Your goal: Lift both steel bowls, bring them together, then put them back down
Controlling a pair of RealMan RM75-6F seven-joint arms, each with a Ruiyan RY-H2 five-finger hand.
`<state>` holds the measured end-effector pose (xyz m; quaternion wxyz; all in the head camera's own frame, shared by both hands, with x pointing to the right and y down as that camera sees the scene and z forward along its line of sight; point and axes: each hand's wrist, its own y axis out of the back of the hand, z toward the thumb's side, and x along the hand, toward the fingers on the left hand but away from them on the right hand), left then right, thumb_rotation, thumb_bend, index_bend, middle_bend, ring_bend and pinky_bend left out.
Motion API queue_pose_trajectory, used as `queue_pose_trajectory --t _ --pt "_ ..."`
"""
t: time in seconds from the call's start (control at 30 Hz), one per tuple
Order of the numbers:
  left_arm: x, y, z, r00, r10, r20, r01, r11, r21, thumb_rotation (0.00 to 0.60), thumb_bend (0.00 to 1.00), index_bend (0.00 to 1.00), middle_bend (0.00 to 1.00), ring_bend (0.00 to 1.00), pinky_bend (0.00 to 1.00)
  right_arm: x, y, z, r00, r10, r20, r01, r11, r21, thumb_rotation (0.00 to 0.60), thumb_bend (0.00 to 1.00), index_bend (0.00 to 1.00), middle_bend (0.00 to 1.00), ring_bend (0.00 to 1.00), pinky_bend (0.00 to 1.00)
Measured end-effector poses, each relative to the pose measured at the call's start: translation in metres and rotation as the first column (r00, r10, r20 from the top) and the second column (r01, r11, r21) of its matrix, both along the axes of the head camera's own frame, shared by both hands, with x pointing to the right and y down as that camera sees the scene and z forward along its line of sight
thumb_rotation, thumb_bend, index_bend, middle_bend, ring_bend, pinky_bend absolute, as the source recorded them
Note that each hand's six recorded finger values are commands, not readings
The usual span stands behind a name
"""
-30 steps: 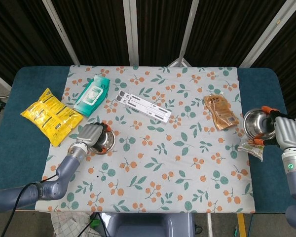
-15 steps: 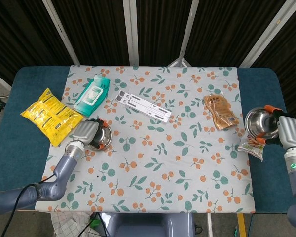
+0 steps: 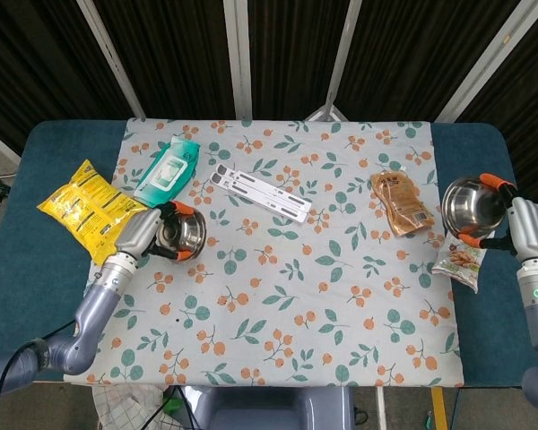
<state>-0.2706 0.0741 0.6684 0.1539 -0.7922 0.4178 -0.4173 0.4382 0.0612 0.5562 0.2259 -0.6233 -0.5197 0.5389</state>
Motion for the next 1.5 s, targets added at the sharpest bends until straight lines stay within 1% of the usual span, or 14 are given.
queue_pose_trajectory --t 0.07,0.13,0.23,0.33,0.43,0.47,0.53,0.57,0.67,0.77,0.9,1.07,1.3,1.5 --pt "-0.004 -0.002 -0.008 0.991 -0.069 -0.115 0.068 0.998 -0.012 0.6 0.02 0.44 0.3 0.29 0.38 -0.006 -0.003 0.002 0.997 0.012 0.077 -0.012 1.0 0.004 0.6 0.13 0.41 0.31 0.37 0.2" --pt "-0.008 -0.004 -0.015 0.968 -0.127 -0.216 0.123 0.992 -0.03 0.6 0.02 0.44 0.3 0.29 0.38 -0.011 -0.006 0.003 0.987 0.024 0.156 -0.025 1.0 0.007 0.6 0.13 0.42 0.31 0.37 0.2" --pt "-0.014 -0.006 -0.025 0.901 -0.215 -0.377 0.201 0.977 -0.076 0.6 0.02 0.45 0.3 0.28 0.38 -0.02 -0.011 0.004 0.952 0.046 0.304 -0.051 0.999 0.011 0.6 0.13 0.42 0.31 0.37 0.2" --pt "-0.019 -0.008 -0.034 0.804 -0.288 -0.521 0.257 0.957 -0.133 0.6 0.02 0.45 0.3 0.27 0.38 -0.03 -0.016 0.006 0.893 0.062 0.446 -0.074 0.997 0.009 0.6 0.13 0.42 0.31 0.37 0.2" --pt "-0.024 -0.011 -0.042 0.688 -0.346 -0.638 0.295 0.937 -0.189 0.6 0.02 0.45 0.3 0.26 0.38 -0.042 -0.02 0.007 0.817 0.08 0.571 -0.092 0.996 -0.008 0.6 0.13 0.42 0.31 0.37 0.2" --pt "-0.026 -0.014 -0.046 0.631 -0.363 -0.685 0.308 0.928 -0.208 0.6 0.02 0.45 0.29 0.26 0.38 -0.047 -0.022 0.008 0.783 0.089 0.616 -0.099 0.995 -0.018 0.6 0.13 0.42 0.31 0.37 0.2" --pt "-0.028 -0.016 -0.05 0.582 -0.369 -0.725 0.318 0.924 -0.215 0.6 0.02 0.45 0.29 0.26 0.38 -0.054 -0.023 0.009 0.729 0.103 0.677 -0.106 0.994 -0.037 0.6 0.13 0.43 0.31 0.37 0.2" --pt "-0.028 -0.018 -0.052 0.547 -0.367 -0.752 0.324 0.921 -0.214 0.6 0.02 0.45 0.29 0.25 0.38 -0.06 -0.024 0.01 0.69 0.115 0.715 -0.11 0.993 -0.053 0.6 0.13 0.43 0.31 0.37 0.2" --pt "-0.019 -0.017 -0.05 0.496 -0.353 -0.793 0.326 0.923 -0.206 0.6 0.02 0.45 0.28 0.24 0.38 -0.076 -0.024 0.013 0.596 0.138 0.791 -0.1 0.99 -0.097 0.6 0.13 0.43 0.31 0.37 0.2" --pt "-0.007 -0.014 -0.045 0.487 -0.336 -0.806 0.315 0.928 -0.197 0.6 0.02 0.45 0.28 0.24 0.38 -0.098 -0.023 0.016 0.52 0.147 0.842 -0.06 0.989 -0.136 0.6 0.13 0.43 0.31 0.37 0.2" --pt "0.014 -0.009 -0.037 0.499 -0.306 -0.811 0.288 0.941 -0.178 0.6 0.02 0.45 0.28 0.24 0.37 -0.132 -0.019 0.022 0.466 0.14 0.874 0.021 0.985 -0.169 0.6 0.13 0.43 0.31 0.37 0.2" --pt "0.033 -0.004 -0.032 0.527 -0.266 -0.807 0.263 0.954 -0.142 0.6 0.02 0.45 0.28 0.24 0.37 -0.152 -0.016 0.028 0.464 0.127 0.877 0.063 0.982 -0.176 0.6 0.13 0.43 0.31 0.37 0.2" --pt "0.048 -0.001 -0.033 0.537 -0.234 -0.81 0.247 0.962 -0.113 0.6 0.02 0.45 0.28 0.24 0.37 -0.179 -0.011 0.037 0.468 0.119 0.876 0.106 0.976 -0.189 0.6 0.13 0.43 0.31 0.37 0.2" --pt "0.067 0.004 -0.033 0.551 -0.202 -0.81 0.235 0.969 -0.082 0.6 0.02 0.45 0.28 0.24 0.37 -0.216 0.001 0.045 0.452 0.123 0.883 0.162 0.963 -0.217 0.6 0.13 0.43 0.31 0.37 0.2"
